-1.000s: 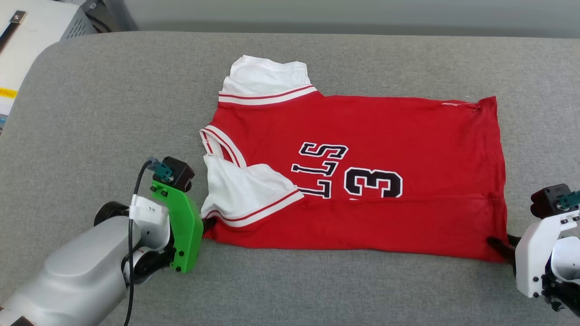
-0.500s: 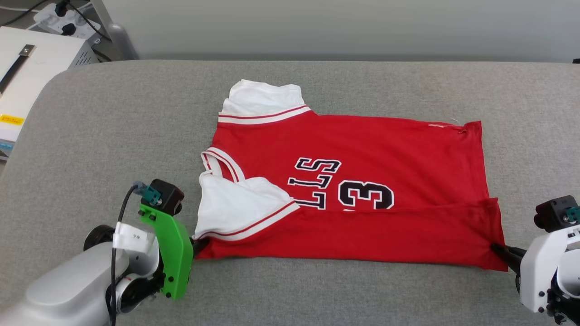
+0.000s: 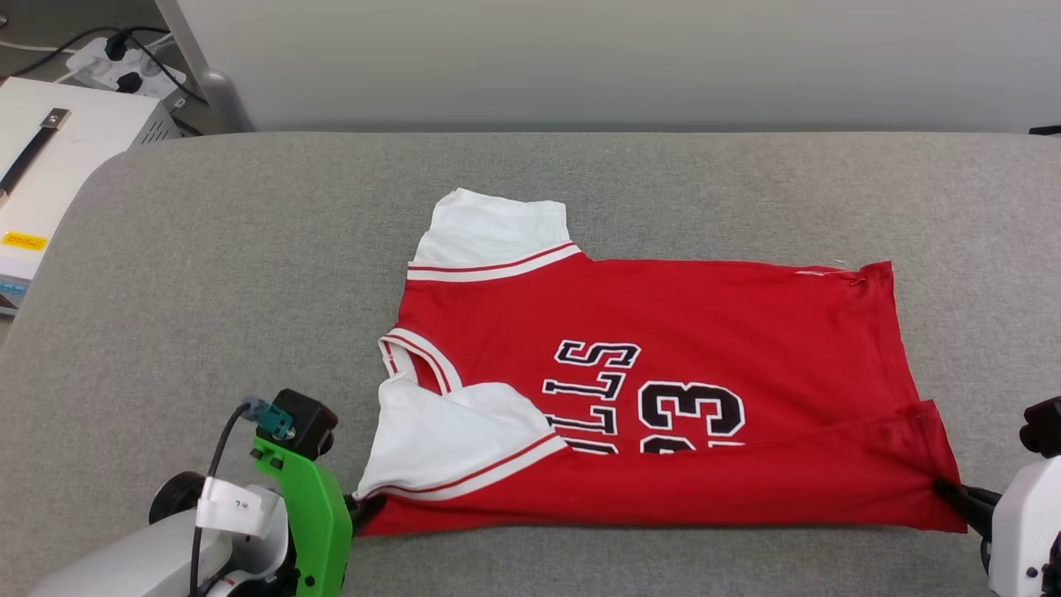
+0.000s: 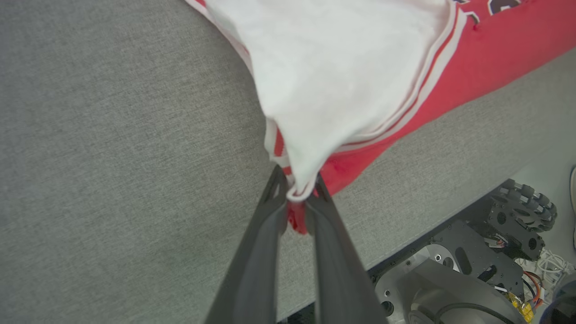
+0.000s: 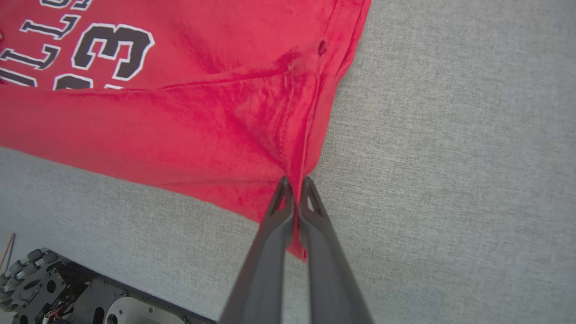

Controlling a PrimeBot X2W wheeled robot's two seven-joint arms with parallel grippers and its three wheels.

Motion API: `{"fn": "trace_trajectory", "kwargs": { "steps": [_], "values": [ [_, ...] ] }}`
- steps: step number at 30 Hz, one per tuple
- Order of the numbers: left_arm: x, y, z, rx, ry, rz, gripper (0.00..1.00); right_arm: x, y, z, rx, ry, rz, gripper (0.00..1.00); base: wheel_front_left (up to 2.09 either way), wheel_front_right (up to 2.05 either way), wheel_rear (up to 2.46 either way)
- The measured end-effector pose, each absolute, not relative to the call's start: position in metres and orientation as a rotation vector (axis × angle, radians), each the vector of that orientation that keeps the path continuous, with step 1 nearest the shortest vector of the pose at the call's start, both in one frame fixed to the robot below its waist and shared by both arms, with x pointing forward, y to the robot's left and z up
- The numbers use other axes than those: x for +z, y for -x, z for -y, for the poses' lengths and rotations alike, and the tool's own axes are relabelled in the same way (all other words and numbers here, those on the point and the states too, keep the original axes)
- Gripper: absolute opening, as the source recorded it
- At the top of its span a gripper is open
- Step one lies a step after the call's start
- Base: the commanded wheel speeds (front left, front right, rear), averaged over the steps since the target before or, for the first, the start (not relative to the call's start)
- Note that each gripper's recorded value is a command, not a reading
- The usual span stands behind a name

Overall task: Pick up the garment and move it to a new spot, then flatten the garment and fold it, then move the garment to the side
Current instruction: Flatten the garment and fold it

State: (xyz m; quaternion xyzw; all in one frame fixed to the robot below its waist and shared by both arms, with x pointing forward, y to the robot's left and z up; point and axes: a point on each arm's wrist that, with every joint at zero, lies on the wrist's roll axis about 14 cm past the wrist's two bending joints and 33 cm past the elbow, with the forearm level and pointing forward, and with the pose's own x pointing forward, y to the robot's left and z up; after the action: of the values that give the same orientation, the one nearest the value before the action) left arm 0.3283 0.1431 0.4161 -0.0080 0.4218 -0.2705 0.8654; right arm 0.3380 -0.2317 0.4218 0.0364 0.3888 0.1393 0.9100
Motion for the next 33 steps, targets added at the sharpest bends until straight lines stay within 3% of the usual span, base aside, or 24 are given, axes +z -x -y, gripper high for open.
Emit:
{"fn": "trace_trajectory", "kwargs": {
  "steps": [13,14,15,16,24,33],
  "values": [
    [0.378,-0.335,-0.145,-0.512,0.058,-0.965,0.0,0.382,-0.337,0.232,0.246,-0.124,-0.91,0.0,0.0,0.0,0.0],
    [0.376,-0.335,-0.146,-0.508,0.06,-0.969,0.19,0.381,-0.337,0.232,0.243,-0.127,-0.909,0.05,0.0,0.0,0.0],
    [0.376,-0.336,-0.146,-0.506,0.063,-0.964,0.62,0.38,-0.338,0.232,0.241,-0.129,-0.904,0.45,0.0,0.0,0.0],
    [0.376,-0.338,-0.147,-0.501,0.065,-0.954,1.0,0.38,-0.339,0.232,0.24,-0.129,-0.893,1.0,0.0,0.0,0.0],
    [0.419,-0.369,-0.166,-0.438,0.083,-0.742,1.0,0.413,-0.362,0.232,0.238,-0.094,-0.668,1.0,0.0,0.0,0.0],
    [0.501,-0.441,-0.179,-0.4,0.032,-0.417,1.0,0.489,-0.406,0.236,0.189,-0.031,-0.242,1.0,0.0,0.0,0.0]
  ]
}}
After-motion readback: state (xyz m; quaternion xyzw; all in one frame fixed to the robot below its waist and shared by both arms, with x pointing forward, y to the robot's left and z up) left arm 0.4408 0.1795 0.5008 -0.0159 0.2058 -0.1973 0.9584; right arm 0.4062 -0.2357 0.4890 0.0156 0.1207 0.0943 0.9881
